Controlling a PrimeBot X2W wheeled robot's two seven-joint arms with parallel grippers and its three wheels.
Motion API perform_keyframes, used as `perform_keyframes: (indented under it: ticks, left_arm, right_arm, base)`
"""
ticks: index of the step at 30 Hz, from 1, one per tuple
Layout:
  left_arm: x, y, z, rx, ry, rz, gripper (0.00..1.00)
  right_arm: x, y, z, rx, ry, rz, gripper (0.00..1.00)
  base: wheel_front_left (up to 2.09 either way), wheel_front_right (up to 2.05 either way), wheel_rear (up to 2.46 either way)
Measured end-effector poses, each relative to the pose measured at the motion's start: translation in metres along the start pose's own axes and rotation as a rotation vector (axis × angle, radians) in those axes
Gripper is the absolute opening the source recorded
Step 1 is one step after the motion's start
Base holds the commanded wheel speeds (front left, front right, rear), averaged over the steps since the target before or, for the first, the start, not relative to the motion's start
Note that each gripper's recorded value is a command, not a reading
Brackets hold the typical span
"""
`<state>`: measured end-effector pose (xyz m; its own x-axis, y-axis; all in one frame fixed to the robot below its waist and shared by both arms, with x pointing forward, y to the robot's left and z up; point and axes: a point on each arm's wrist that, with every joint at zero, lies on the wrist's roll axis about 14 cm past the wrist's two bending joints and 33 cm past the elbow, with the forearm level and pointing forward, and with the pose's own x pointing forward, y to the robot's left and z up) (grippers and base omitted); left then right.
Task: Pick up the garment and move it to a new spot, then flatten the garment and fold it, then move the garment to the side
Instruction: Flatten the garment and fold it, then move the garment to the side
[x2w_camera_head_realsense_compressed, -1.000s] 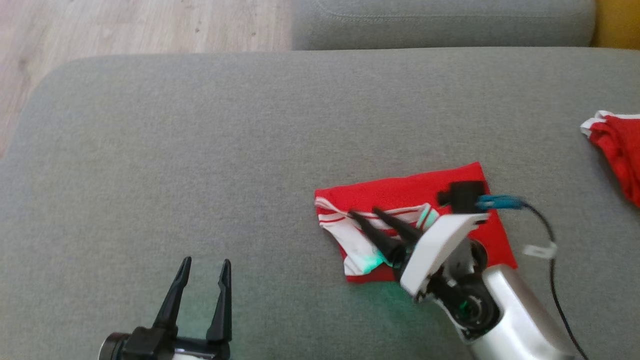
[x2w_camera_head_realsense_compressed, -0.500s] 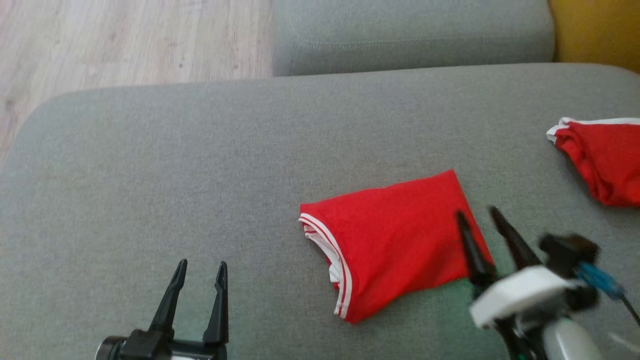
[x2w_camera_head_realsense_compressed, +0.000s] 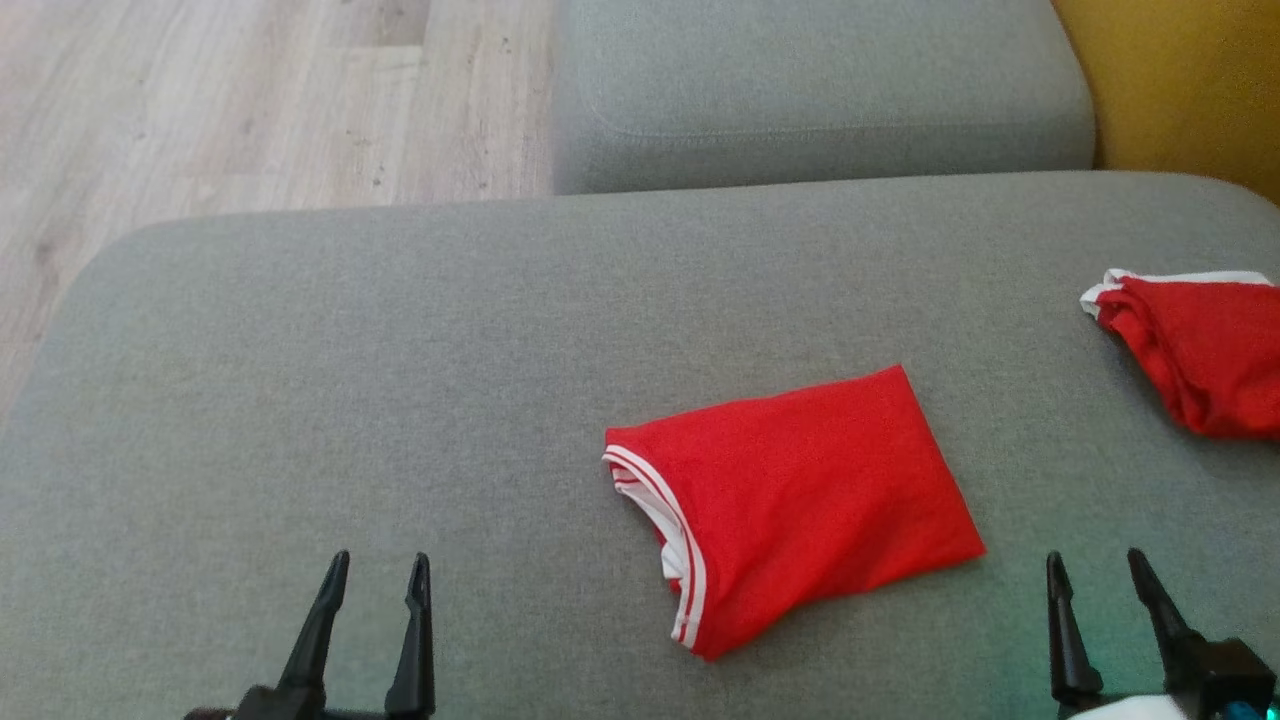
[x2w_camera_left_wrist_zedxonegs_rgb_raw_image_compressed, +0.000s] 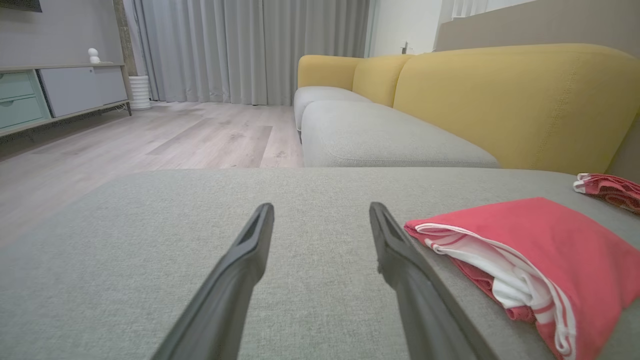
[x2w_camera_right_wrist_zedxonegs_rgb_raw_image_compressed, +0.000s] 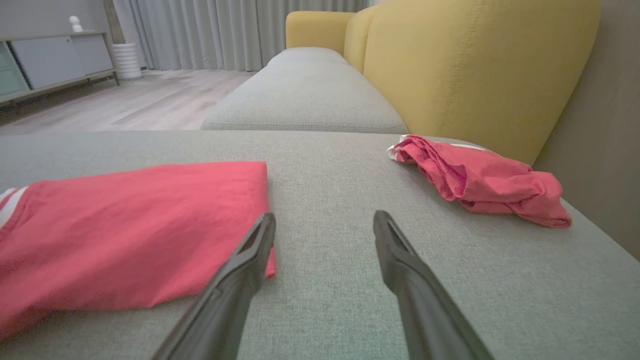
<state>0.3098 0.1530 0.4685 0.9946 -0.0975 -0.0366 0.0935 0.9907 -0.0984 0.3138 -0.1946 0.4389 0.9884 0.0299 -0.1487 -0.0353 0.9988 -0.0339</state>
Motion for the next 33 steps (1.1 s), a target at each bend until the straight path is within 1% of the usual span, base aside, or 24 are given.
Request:
perform_keyframes:
  ticks: [4, 8, 17, 25, 27, 29, 31, 32, 33]
  left_arm:
    - [-0.01, 0.007, -0.008, 0.008, 0.024, 0.02, 1.0]
    - [-0.019, 0.012, -0.019, 0.021, 0.058, 0.037, 1.0]
    - [-0.025, 0.024, -0.023, 0.023, 0.069, 0.077, 1.0]
    - [-0.025, 0.025, -0.023, 0.023, 0.07, 0.08, 1.0]
    - [-0.025, 0.025, -0.023, 0.023, 0.071, 0.08, 1.0]
    - [-0.024, 0.025, -0.023, 0.023, 0.073, 0.079, 1.0]
    - [-0.023, 0.025, -0.025, 0.023, 0.079, 0.077, 1.0]
    - [-0.022, 0.024, -0.026, 0.023, 0.084, 0.074, 1.0]
    - [-0.022, 0.024, -0.026, 0.023, 0.084, 0.074, 1.0]
  right_arm:
    - [-0.001, 0.001, -0.001, -0.01, 0.0, 0.006, 1.0]
    - [0.0, 0.013, 0.002, -0.004, -0.012, 0.041, 1.0]
    - [0.004, 0.024, 0.004, -0.002, -0.015, 0.076, 1.0]
    - [0.004, 0.025, 0.002, 0.003, -0.007, 0.078, 1.0]
    - [0.005, 0.025, 0.001, 0.044, -0.007, 0.072, 1.0]
    - [0.008, 0.026, 0.001, 0.122, -0.008, 0.065, 1.0]
    - [0.019, 0.033, 0.007, 0.189, 0.009, 0.087, 1.0]
    - [0.027, 0.035, 0.012, 0.206, 0.018, 0.106, 1.0]
    - [0.027, 0.035, 0.012, 0.206, 0.018, 0.106, 1.0]
  base:
    - [0.0, 0.0, 0.0]
    - [0.0, 0.0, 0.0]
    - [0.0, 0.0, 0.0]
    - [0.0, 0.0, 0.0]
    - [0.0, 0.0, 0.0]
    - [0.0, 0.0, 0.0]
    - [0.0, 0.0, 0.0]
    - [0.0, 0.0, 0.0]
    - [0.0, 0.0, 0.0]
